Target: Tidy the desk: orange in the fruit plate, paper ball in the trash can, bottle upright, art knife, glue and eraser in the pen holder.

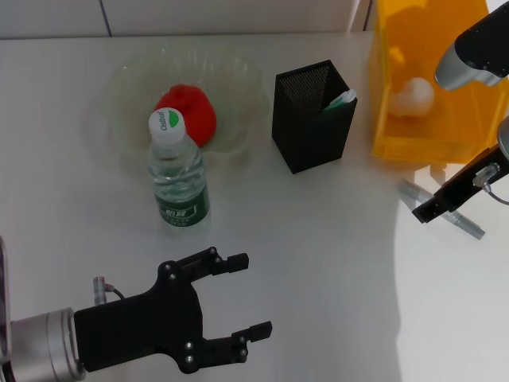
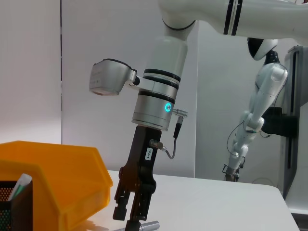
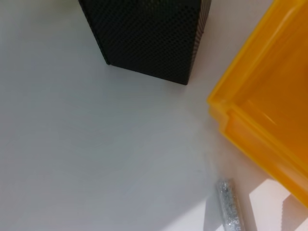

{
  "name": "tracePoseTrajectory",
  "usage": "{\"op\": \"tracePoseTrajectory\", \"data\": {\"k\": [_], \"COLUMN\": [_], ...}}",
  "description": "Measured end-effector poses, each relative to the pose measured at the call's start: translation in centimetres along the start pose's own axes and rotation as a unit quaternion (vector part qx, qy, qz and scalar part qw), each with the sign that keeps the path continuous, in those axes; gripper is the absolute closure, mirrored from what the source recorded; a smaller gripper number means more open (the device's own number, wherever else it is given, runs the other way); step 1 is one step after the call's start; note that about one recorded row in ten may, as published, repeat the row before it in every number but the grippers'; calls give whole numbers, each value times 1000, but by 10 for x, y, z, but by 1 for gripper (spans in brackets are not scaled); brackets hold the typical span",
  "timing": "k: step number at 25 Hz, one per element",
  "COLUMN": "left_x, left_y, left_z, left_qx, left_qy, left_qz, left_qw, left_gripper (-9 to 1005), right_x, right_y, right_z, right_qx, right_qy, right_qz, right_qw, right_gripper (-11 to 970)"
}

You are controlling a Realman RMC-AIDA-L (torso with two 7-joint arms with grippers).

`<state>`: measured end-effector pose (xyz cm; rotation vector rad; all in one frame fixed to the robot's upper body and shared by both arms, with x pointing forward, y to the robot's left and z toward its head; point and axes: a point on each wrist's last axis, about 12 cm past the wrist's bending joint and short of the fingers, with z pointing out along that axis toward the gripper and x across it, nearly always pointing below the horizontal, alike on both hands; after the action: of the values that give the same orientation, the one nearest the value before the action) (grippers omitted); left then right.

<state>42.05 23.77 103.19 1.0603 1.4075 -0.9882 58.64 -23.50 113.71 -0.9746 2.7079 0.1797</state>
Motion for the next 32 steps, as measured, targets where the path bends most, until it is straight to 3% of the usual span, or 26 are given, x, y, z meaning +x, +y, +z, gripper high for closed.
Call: {"op": "tracePoseTrajectory", "data": {"k": [7,13,32], "left_x": [0,-1,-1], "left_y": [0,-2,-1], "left_z": [0,0,1], "left_qx": [2,5,5], "left_qy": [-2,-5,-6], "left_qz": [0,0,2], "left_qw": [1000,1000,1000], "left_gripper": [187,187,187], "right_x": [0,-1,-1], "right_y": [0,0,-4], "right_z": [1,1,3], "right_qx": [1,1,23], "right_qy": [-1,-2,7], "right_qz": [0,-1,-10], "right_qw": [1000,1000,1000], "right_gripper": [259,498,540]}}
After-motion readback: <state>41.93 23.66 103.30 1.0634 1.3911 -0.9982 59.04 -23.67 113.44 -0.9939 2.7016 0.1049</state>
